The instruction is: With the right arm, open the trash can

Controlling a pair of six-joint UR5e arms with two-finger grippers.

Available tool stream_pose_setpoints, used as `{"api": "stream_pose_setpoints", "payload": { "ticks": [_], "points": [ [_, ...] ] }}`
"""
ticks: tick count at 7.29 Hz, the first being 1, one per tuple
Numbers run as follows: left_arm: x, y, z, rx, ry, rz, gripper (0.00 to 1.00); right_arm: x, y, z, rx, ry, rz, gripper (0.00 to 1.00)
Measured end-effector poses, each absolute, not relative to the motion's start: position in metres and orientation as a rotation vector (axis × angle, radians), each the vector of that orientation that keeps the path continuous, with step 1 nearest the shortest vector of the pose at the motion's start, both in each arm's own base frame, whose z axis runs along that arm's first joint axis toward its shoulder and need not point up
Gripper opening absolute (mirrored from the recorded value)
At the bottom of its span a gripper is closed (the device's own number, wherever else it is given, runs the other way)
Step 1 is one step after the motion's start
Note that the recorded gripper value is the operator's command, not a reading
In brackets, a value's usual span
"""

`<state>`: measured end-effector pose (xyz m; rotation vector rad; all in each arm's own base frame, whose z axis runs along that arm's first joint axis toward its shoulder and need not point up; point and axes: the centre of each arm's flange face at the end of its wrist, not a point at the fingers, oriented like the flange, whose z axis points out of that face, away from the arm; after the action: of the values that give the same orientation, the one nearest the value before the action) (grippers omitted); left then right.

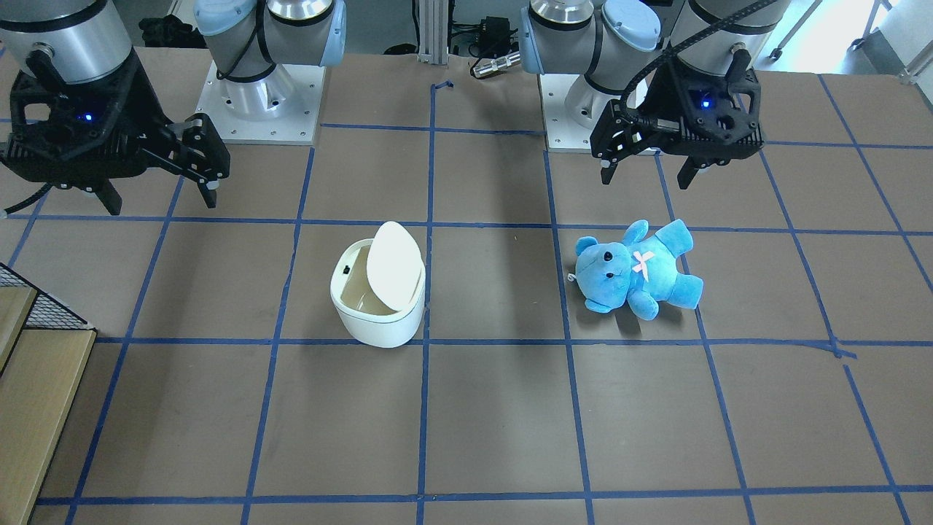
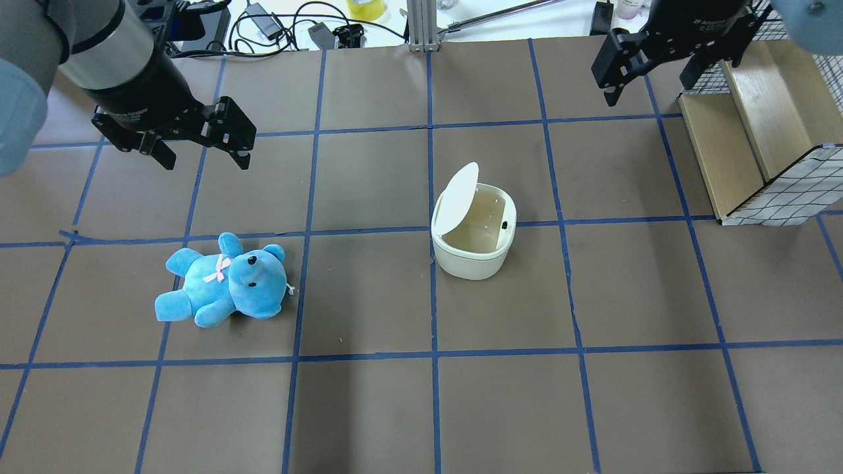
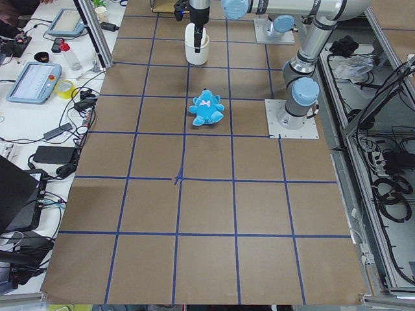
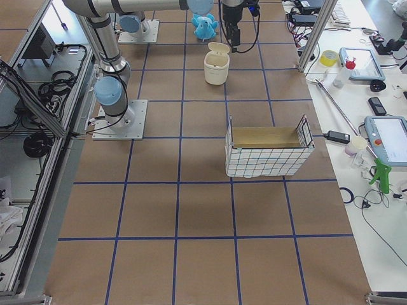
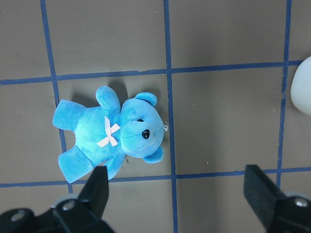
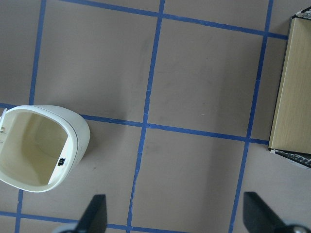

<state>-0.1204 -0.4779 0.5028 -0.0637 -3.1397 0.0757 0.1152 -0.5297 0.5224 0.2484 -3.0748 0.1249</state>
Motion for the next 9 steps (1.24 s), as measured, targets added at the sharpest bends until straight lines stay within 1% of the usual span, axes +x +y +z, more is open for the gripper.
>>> {"api": "stream_pose_setpoints", "payload": {
  "ticks": [5, 9],
  "points": [
    [-0.120, -0.478, 0.503, -0.064, -3.139, 0.076, 1.00, 0.116, -0.529, 0.502, 0.249, -3.079, 0.119, 0.99],
    [-0.120, -0.478, 0.503, -0.064, -3.140, 0.076, 1.00, 0.125, -0.526, 0.498, 0.206, -3.154, 0.109, 1.00]
  ]
}}
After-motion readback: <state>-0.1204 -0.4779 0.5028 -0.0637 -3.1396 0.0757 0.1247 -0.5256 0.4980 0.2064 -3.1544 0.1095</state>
